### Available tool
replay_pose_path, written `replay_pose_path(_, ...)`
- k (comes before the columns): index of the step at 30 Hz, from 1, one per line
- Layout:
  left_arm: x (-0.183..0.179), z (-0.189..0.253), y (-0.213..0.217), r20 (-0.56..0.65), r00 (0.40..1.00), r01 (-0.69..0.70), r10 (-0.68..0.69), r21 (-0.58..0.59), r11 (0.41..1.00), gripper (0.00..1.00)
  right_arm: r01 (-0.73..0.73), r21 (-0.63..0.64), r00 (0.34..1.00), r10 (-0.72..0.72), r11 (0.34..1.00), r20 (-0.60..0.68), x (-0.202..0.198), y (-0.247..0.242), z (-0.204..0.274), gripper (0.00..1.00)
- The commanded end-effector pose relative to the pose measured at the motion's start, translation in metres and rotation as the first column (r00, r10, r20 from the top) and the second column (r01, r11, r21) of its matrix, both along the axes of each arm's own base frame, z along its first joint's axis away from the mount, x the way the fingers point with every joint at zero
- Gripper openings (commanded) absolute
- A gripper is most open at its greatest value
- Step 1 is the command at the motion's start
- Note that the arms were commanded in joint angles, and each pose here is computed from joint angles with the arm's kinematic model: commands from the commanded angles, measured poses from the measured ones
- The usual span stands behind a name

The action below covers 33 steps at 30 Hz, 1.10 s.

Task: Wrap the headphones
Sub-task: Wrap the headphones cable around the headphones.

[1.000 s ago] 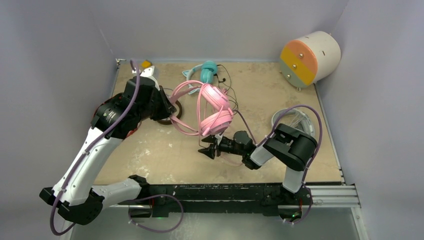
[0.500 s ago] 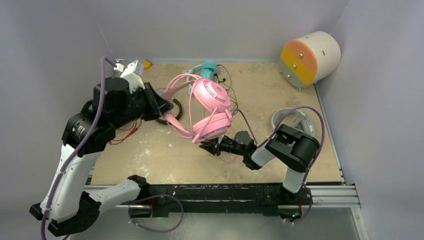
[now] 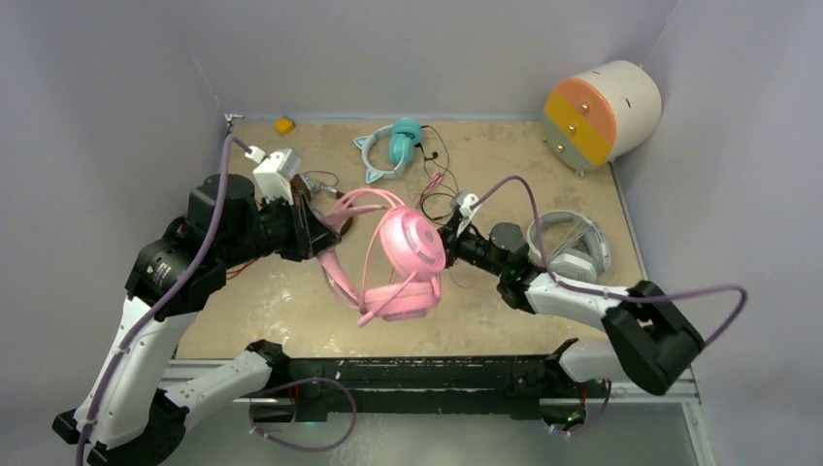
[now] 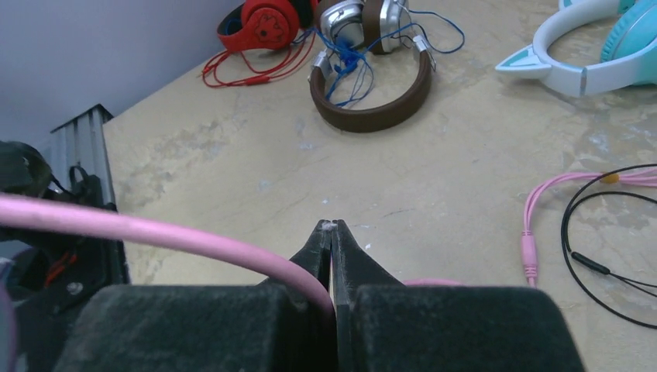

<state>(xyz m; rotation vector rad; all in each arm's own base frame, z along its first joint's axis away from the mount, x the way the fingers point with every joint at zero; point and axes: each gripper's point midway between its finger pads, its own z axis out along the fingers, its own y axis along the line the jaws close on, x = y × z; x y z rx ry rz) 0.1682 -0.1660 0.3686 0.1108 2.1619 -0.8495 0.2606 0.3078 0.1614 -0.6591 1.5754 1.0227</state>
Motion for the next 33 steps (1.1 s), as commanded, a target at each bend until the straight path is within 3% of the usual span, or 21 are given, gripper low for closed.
replay_pose_path(1, -0.026, 0.000, -0.025, 0.117, 0.953, 0.283, -0.278, -0.030, 0.959, 0.00, 0.070, -0.112, 0.989, -0.083, 0.991, -0.124, 0.007, -0.009, 0.023, 0.00)
replay_pose_path(5, -0.022, -0.016, -0.017, 0.197, 0.940, 0.275, -0.277, 0.036, 0.961, 0.00, 0.131, -0.228, 0.977, -0.165, 0.965, -0.136, 0.008, -0.029, 0.040, 0.00)
replay_pose_path(14, -0.007, -0.050, -0.008, 0.203, 0.939, 0.248, -0.279, 0.161, 0.955, 0.00, 0.248, -0.284, 0.928, -0.311, 0.926, -0.204, 0.005, -0.060, 0.088, 0.00)
replay_pose_path(18, 0.010, -0.056, 0.016, 0.264, 0.945, 0.117, -0.192, 0.274, 0.954, 0.00, 0.083, -0.307, 0.949, -0.170, 0.948, -0.267, -0.021, -0.049, 0.102, 0.00)
replay_pose_path(23, 0.023, -0.064, 0.024, 0.313, 0.934, 0.055, -0.173, 0.353, 0.934, 0.00, -0.152, -0.262, 0.930, 0.048, 0.953, -0.365, -0.062, -0.033, 0.107, 0.00)
replay_pose_path(29, 0.039, -0.083, 0.023, 0.383, 0.883, 0.053, -0.272, 0.493, 0.868, 0.00, -0.346, -0.083, 0.864, 0.283, 0.935, -0.416, -0.107, -0.022, 0.133, 0.00)
replay_pose_path(33, 0.061, -0.082, 0.032, 0.438, 0.869, -0.054, -0.231, 0.547, 0.835, 0.00, -0.427, -0.001, 0.803, 0.379, 0.904, -0.460, -0.126, -0.018, 0.141, 0.00)
